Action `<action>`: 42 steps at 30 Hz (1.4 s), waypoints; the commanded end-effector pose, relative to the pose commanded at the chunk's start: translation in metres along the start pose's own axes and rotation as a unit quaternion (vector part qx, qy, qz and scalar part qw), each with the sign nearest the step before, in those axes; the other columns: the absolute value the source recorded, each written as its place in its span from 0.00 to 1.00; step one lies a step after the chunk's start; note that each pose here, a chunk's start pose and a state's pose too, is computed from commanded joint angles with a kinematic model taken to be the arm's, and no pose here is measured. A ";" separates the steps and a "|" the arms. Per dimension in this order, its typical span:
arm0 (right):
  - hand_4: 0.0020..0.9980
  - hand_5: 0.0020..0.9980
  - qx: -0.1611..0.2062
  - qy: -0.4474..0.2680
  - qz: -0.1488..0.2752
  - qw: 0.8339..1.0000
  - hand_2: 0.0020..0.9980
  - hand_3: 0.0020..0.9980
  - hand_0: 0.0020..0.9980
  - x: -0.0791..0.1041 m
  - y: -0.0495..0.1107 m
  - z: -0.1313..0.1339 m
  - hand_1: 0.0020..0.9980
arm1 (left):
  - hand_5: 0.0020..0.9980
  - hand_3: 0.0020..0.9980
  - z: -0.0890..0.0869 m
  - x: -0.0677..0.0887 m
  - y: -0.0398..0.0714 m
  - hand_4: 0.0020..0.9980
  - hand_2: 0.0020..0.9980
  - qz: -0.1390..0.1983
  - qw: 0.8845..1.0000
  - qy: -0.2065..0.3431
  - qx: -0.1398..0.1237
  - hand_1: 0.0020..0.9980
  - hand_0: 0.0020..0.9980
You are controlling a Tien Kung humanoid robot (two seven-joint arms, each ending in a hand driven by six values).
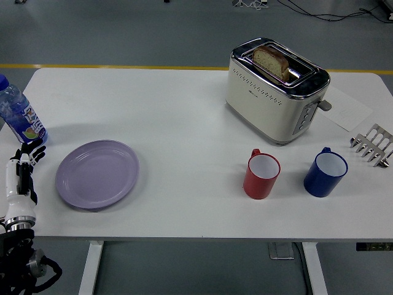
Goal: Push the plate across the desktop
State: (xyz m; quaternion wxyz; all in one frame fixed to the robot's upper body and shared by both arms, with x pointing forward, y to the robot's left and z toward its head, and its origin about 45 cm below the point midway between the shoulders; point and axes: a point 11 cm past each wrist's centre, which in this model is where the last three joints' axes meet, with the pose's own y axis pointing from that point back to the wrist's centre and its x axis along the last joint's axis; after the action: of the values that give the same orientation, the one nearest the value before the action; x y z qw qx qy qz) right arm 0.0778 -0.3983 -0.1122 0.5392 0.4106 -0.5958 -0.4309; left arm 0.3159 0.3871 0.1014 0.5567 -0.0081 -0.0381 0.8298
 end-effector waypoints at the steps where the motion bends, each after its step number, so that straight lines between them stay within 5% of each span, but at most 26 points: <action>1: 0.42 0.33 0.000 0.000 0.000 1.000 0.63 0.59 0.62 0.000 0.000 0.000 0.56 | 1.00 0.71 -0.001 -0.001 0.000 0.49 0.81 0.000 1.000 0.000 0.001 0.80 0.78; 11: 0.42 0.33 -0.001 0.003 -0.002 1.000 0.63 0.59 0.62 -0.002 0.000 0.000 0.56 | 1.00 0.71 -0.009 -0.010 -0.002 0.48 0.81 0.022 1.000 0.008 0.019 0.80 0.78; 24: 0.41 0.33 0.000 0.005 -0.005 1.000 0.64 0.59 0.62 -0.005 0.000 -0.002 0.56 | 1.00 0.71 -0.004 -0.041 -0.011 0.45 0.81 0.011 0.999 0.027 0.018 0.80 0.78; 42: 0.41 0.34 0.002 0.009 -0.004 1.000 0.64 0.59 0.62 -0.003 0.001 -0.004 0.56 | 1.00 0.70 0.003 -0.093 -0.010 0.45 0.80 -0.046 0.997 0.058 0.022 0.80 0.78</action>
State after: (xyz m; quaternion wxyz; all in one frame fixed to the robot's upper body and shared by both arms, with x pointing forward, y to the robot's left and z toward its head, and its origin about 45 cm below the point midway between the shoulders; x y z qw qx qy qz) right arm 0.0820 -0.3954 -0.1122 0.5419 0.4181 -0.5902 -0.4280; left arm 0.3604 0.3042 0.1021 0.5956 -0.0419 0.0120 0.8021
